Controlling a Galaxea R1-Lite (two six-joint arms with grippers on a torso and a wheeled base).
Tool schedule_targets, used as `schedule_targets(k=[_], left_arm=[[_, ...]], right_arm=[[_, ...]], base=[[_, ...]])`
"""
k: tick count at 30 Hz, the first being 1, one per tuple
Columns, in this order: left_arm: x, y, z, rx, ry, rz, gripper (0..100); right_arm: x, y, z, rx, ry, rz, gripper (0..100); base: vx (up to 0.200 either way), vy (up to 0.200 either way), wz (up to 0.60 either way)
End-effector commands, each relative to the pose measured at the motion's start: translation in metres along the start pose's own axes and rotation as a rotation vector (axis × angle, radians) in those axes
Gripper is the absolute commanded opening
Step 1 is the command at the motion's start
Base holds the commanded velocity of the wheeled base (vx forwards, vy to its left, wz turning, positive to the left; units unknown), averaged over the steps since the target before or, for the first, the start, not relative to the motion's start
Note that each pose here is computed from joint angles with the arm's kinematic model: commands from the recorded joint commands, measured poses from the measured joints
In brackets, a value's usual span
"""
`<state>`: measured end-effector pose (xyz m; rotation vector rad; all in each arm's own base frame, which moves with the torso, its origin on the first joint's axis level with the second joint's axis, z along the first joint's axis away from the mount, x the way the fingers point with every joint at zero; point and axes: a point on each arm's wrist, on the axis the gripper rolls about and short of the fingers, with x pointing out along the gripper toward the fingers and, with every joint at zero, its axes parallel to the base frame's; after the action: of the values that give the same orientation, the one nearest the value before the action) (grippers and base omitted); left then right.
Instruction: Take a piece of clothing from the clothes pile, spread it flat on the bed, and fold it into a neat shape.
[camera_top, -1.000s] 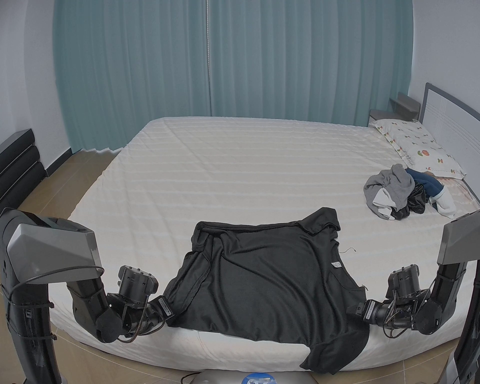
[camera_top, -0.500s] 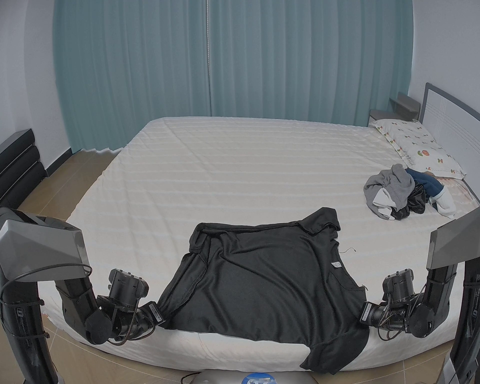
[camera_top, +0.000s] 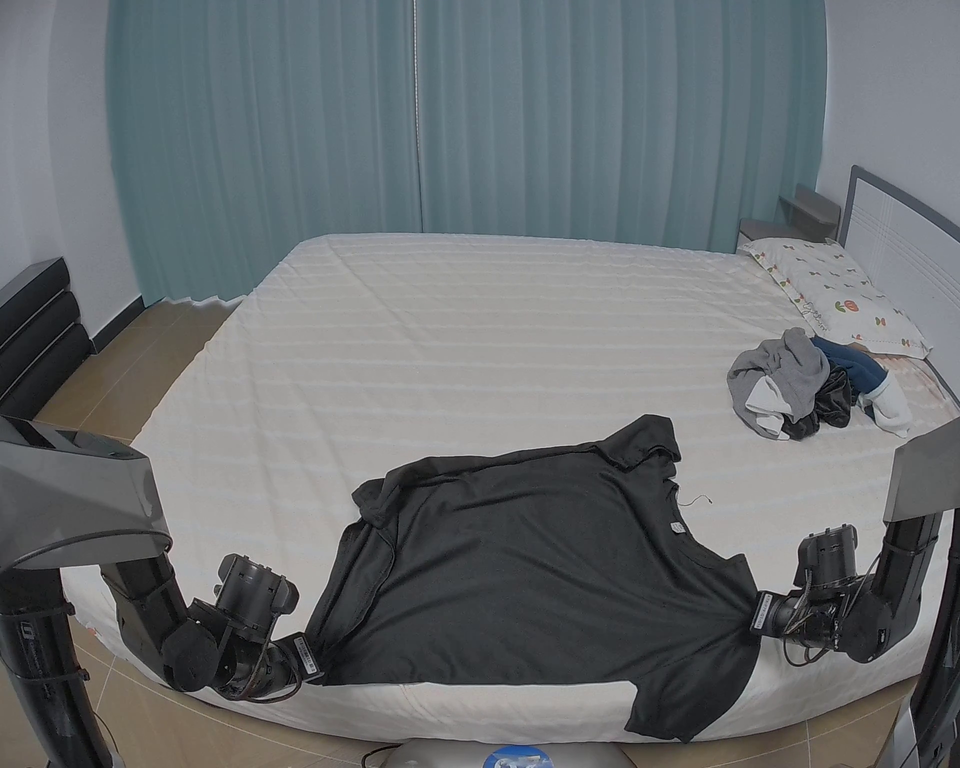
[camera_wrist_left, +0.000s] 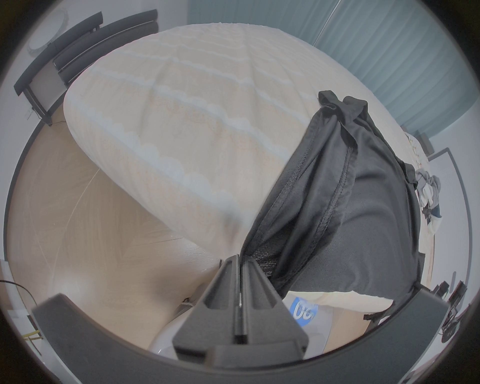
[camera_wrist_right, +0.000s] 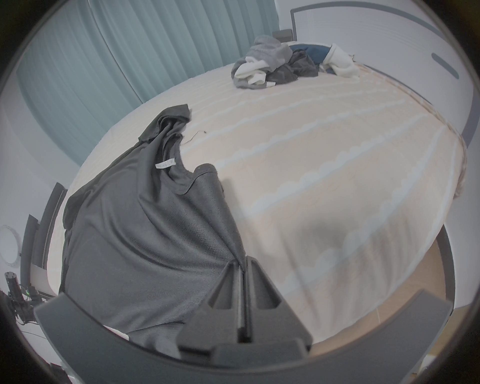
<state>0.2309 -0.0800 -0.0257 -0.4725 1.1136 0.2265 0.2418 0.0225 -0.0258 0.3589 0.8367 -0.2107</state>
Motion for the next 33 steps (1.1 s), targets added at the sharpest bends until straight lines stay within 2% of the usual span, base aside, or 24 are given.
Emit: schedule_targets(k=[1,11,14,15,16,20,24,29,33], left_arm=[[-0.008,-0.004,-0.001,0.021,0.006,-0.007,0],[-0.009,-0.006,-0.01,0.055,0.05,0.021,0],[-0.009,-0.006,-0.01,0.055,0.055,0.019,0],[-0.009,-0.006,-0.01,0.055,0.055,0.019,100],[-0.009,-0.006,-0.01,0.055,0.054,0.015,100],[-0.009,-0.008,-0.006,0.042,0.039,0.003,100],[-0.014,-0.011,0.009,-0.001,-0.01,-0.031,100],[-0.035,-0.015,0.027,-0.051,-0.049,-0.15,100],[-0.041,-0.019,0.031,-0.085,-0.046,-0.202,100]], right_arm=[[-0.007,-0.01,0.009,-0.001,-0.042,-0.038,0],[-0.006,-0.013,0.004,-0.045,-0.04,-0.091,0],[0.002,-0.014,-0.004,-0.056,-0.002,-0.102,0],[0.004,-0.014,-0.005,-0.058,0.003,-0.104,0],[0.006,-0.013,-0.006,-0.057,0.007,-0.102,100],[0.005,-0.008,-0.003,-0.048,-0.033,-0.064,100],[0.0,-0.007,0.009,-0.025,-0.103,-0.045,100],[-0.019,-0.008,0.034,0.02,-0.231,-0.016,100],[-0.027,-0.005,0.043,0.045,-0.283,0.01,100]], base=[[0.0,0.0,0.0],[0.0,0.0,0.0],[0.0,0.0,0.0],[0.0,0.0,0.0],[0.0,0.0,0.0],[0.0,0.0,0.0],[0.0,0.0,0.0],[0.0,0.0,0.0],[0.0,0.0,0.0]])
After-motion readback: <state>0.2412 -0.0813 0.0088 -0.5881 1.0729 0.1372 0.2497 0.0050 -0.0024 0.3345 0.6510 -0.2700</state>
